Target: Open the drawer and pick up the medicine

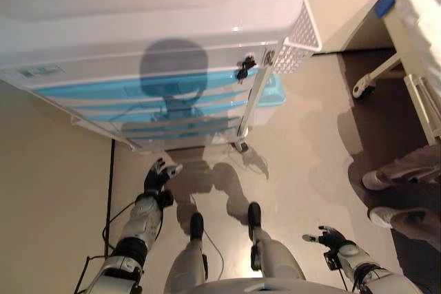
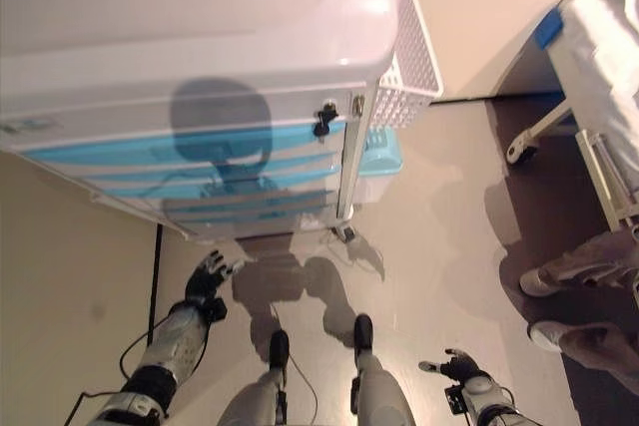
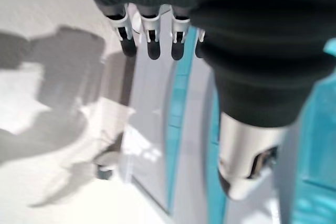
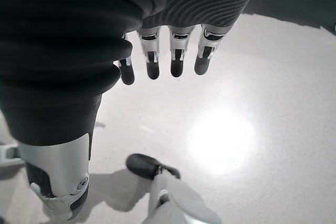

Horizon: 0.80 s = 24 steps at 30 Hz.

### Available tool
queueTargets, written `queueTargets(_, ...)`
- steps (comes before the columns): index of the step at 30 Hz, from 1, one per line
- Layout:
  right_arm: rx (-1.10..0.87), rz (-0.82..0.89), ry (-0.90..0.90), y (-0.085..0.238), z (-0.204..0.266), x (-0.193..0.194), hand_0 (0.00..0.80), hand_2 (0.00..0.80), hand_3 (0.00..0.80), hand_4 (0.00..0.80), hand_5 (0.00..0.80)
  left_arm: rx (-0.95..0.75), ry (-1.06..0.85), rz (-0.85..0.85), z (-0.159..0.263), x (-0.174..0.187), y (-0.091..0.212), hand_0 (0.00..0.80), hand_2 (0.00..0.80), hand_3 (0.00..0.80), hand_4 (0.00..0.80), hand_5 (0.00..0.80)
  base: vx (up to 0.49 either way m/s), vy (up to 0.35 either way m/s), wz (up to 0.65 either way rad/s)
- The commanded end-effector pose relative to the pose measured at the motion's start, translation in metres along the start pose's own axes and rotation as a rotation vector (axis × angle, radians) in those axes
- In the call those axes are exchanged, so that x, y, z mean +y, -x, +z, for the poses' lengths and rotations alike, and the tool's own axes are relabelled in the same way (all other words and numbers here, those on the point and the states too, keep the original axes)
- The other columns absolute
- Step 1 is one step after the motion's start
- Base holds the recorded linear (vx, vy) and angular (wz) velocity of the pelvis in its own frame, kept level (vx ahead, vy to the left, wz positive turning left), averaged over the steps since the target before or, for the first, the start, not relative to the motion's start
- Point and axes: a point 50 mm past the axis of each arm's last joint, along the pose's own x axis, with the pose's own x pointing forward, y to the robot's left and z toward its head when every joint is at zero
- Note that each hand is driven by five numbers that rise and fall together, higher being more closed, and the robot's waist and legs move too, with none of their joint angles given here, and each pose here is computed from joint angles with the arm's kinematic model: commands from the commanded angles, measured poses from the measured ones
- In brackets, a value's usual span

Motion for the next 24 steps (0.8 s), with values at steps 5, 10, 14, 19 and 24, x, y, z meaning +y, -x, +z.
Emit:
queueTargets(5,-0.054,-0.008,-0.011,0.0,0.011,0.003,0.0,0.0,0.0,0.0,0.0,-0.195,0.23,0.0,0.049,-0.012,-0.01,0.0,0.0,0.0,0.0,0.0,-0.058,0.003,-0.02)
queueTargets(10,-0.078,-0.013,-0.02,-0.001,0.019,0.004,0.0,0.0,0.0,0.0,0.0,-0.268,0.357,-0.052,0.072,-0.031,-0.012,0.0,0.0,0.0,0.0,0.0,-0.045,0.014,0.01)
queueTargets(14,-0.099,-0.003,-0.018,-0.001,0.024,0.007,0.0,0.0,0.0,0.0,0.0,-0.308,0.423,-0.084,0.087,-0.04,-0.013,0.0,0.0,0.0,0.0,0.0,-0.015,-0.002,0.02)
queueTargets(19,-0.125,0.004,-0.019,-0.001,0.031,0.01,0.0,0.0,0.0,0.0,0.0,-0.329,0.515,-0.117,0.099,-0.05,-0.015,0.0,0.0,0.0,0.0,0.0,-0.002,0.0,0.01)
queueTargets(24,-0.145,0.014,-0.01,-0.001,0.036,0.013,0.0,0.0,0.0,0.0,0.0,-0.345,0.58,-0.149,0.107,-0.057,-0.016,0.0,0.0,0.0,0.0,0.0,0.0,0.0,0.0)
